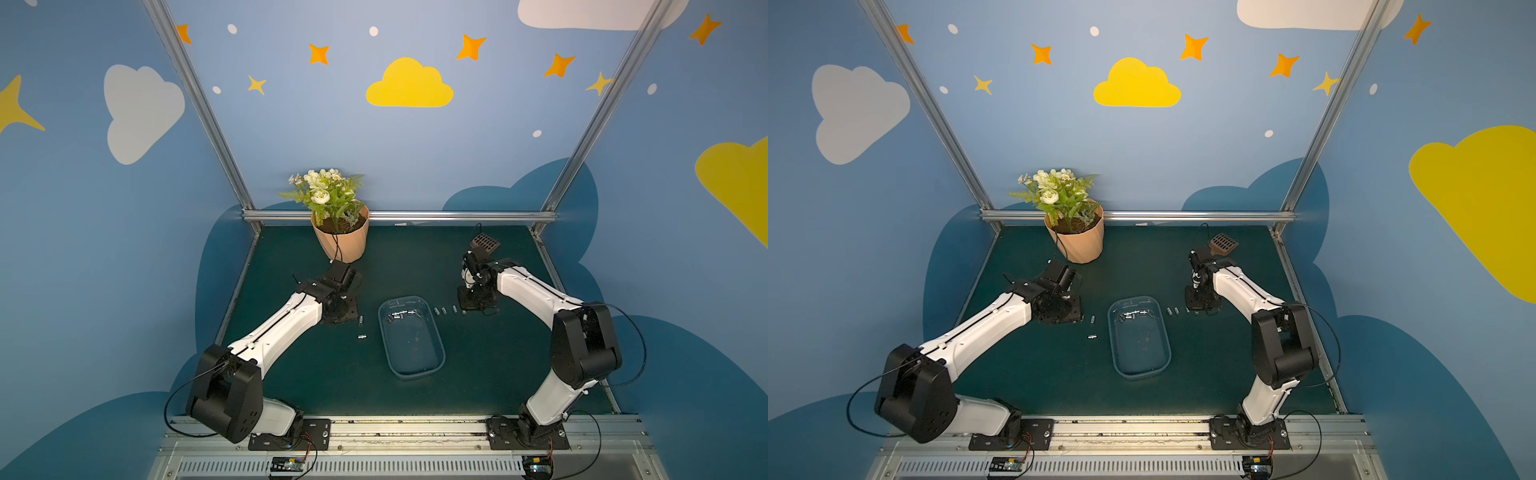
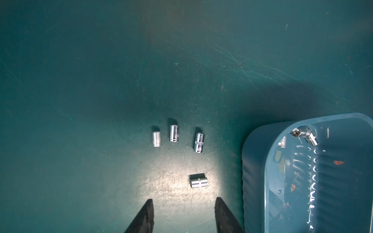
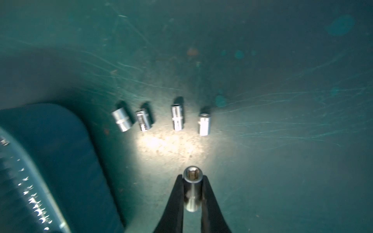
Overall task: Take out the socket from the storage box
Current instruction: Place the socket head at the center of the board, then pick up the socket head from the storage box.
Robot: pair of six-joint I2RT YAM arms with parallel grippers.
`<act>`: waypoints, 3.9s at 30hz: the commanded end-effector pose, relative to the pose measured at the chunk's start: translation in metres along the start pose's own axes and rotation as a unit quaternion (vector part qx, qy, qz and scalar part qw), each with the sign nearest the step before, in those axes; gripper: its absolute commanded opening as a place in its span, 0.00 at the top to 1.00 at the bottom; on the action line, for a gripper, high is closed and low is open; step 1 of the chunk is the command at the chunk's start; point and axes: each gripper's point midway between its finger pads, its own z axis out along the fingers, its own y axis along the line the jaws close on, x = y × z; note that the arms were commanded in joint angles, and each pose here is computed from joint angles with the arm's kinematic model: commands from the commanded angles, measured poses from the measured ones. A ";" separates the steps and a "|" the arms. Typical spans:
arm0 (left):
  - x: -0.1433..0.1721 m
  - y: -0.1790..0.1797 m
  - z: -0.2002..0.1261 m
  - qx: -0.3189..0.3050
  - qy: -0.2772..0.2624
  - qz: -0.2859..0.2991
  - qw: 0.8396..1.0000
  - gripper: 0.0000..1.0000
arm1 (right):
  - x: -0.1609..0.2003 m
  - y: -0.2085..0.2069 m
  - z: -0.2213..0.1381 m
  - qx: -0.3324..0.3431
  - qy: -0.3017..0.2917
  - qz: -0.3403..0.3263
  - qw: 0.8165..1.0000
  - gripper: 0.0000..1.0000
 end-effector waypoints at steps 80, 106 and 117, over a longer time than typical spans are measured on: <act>-0.008 -0.014 -0.022 0.043 -0.018 0.025 0.999 0.49 | -0.018 -0.022 -0.002 -0.006 0.000 0.026 1.000 0.77; -0.045 -0.132 -0.004 0.133 0.001 0.117 0.984 0.49 | 0.018 -0.013 -0.068 -0.005 -0.057 0.017 0.998 0.76; -0.041 -0.144 0.010 0.111 0.012 0.127 0.986 0.49 | 0.021 -0.003 -0.067 -0.013 -0.056 0.007 0.998 0.76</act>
